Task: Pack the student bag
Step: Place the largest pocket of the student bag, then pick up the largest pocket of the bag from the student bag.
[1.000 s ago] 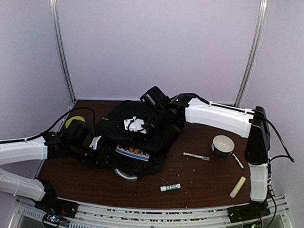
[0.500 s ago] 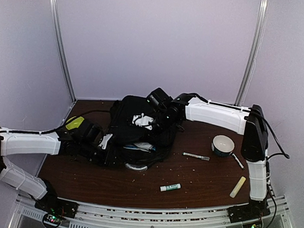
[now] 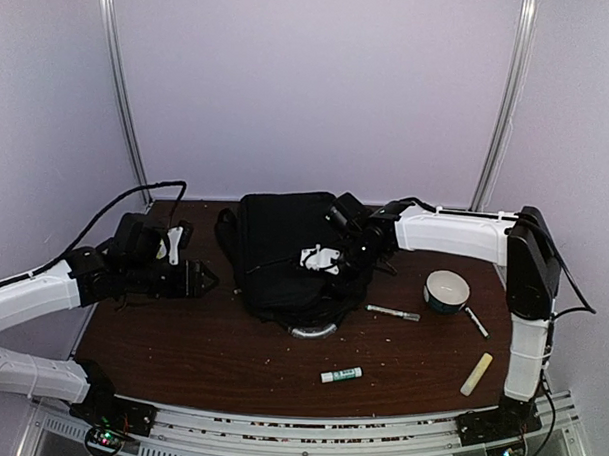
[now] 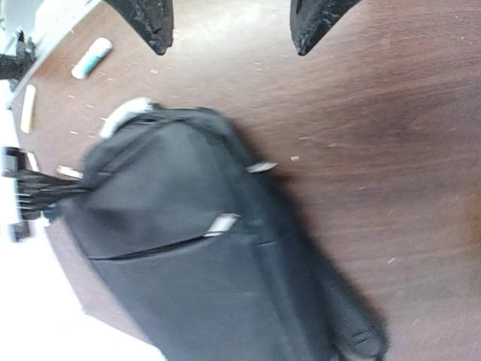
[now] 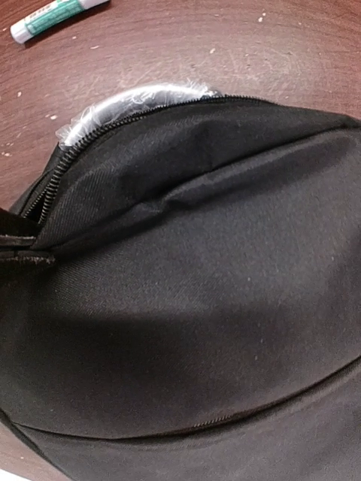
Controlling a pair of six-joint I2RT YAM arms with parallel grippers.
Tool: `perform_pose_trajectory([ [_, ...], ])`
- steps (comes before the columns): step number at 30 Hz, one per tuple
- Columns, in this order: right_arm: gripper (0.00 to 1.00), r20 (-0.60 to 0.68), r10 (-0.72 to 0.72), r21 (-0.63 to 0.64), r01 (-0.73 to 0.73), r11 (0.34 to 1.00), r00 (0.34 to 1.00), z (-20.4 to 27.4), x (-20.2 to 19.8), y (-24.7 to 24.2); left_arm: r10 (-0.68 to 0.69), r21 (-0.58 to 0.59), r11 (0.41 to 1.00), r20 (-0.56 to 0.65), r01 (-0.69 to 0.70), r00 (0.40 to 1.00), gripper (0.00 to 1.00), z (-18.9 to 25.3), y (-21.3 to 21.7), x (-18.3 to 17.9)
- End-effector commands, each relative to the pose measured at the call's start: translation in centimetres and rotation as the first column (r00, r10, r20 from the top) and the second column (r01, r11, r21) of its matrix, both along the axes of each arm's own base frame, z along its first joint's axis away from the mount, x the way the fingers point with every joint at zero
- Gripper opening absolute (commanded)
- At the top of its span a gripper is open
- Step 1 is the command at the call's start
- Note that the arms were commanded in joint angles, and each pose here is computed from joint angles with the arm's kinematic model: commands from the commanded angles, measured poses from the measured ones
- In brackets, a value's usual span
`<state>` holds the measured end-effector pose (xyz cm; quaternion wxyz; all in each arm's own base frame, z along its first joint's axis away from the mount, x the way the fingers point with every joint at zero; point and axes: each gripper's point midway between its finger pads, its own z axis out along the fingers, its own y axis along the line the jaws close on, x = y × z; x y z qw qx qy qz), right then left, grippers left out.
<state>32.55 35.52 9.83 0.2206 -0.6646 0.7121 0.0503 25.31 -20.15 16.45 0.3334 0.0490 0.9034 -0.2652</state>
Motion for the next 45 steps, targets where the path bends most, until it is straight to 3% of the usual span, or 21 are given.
perform_pose_trajectory([
  [1,0.03,0.030,-0.044,-0.017,0.045,0.999,0.999,0.8,0.3,-1.8,0.009,0.009,1.000,0.001,-0.009,1.000,0.54,-2.0,0.1,1.5],
  [10,0.34,-0.060,-0.018,0.095,0.023,0.995,0.998,3.3,-2.8,-1.7,-0.190,0.115,0.977,0.072,0.181,0.979,0.50,-5.8,-3.1,4.2],
  [14,0.40,-0.123,-0.002,0.140,0.019,0.990,0.992,3.8,-4.7,-1.8,-0.240,0.201,0.954,0.061,0.223,0.969,0.50,-7.8,-3.6,5.4],
  [23,0.43,-0.151,0.008,0.155,0.016,0.988,0.988,4.2,-6.6,-2.9,-0.306,0.288,0.916,0.057,0.278,0.950,0.50,-10.4,-4.5,7.2],
  [30,0.44,-0.170,0.001,0.147,0.024,0.989,0.985,3.6,-6.5,-2.9,-0.347,0.304,0.905,0.127,0.297,0.929,0.44,-10.7,-5.3,8.2],
  [39,0.43,-0.162,-0.008,0.191,0.040,0.981,0.987,5.0,-3.7,0.0,-0.408,0.304,0.882,0.114,0.359,0.906,0.10,-11.4,-6.0,7.8],
  [42,0.43,-0.178,-0.034,0.242,0.077,0.967,0.983,6.2,-2.0,2.2,-0.402,0.298,0.886,0.110,0.356,0.909,0.01,-10.9,-5.5,7.0],
  [45,0.43,-0.216,-0.065,0.309,0.131,0.942,0.974,6.4,-0.2,4.9,-0.392,0.298,0.889,0.098,0.349,0.915,0.00,-10.7,-4.9,6.2],
])
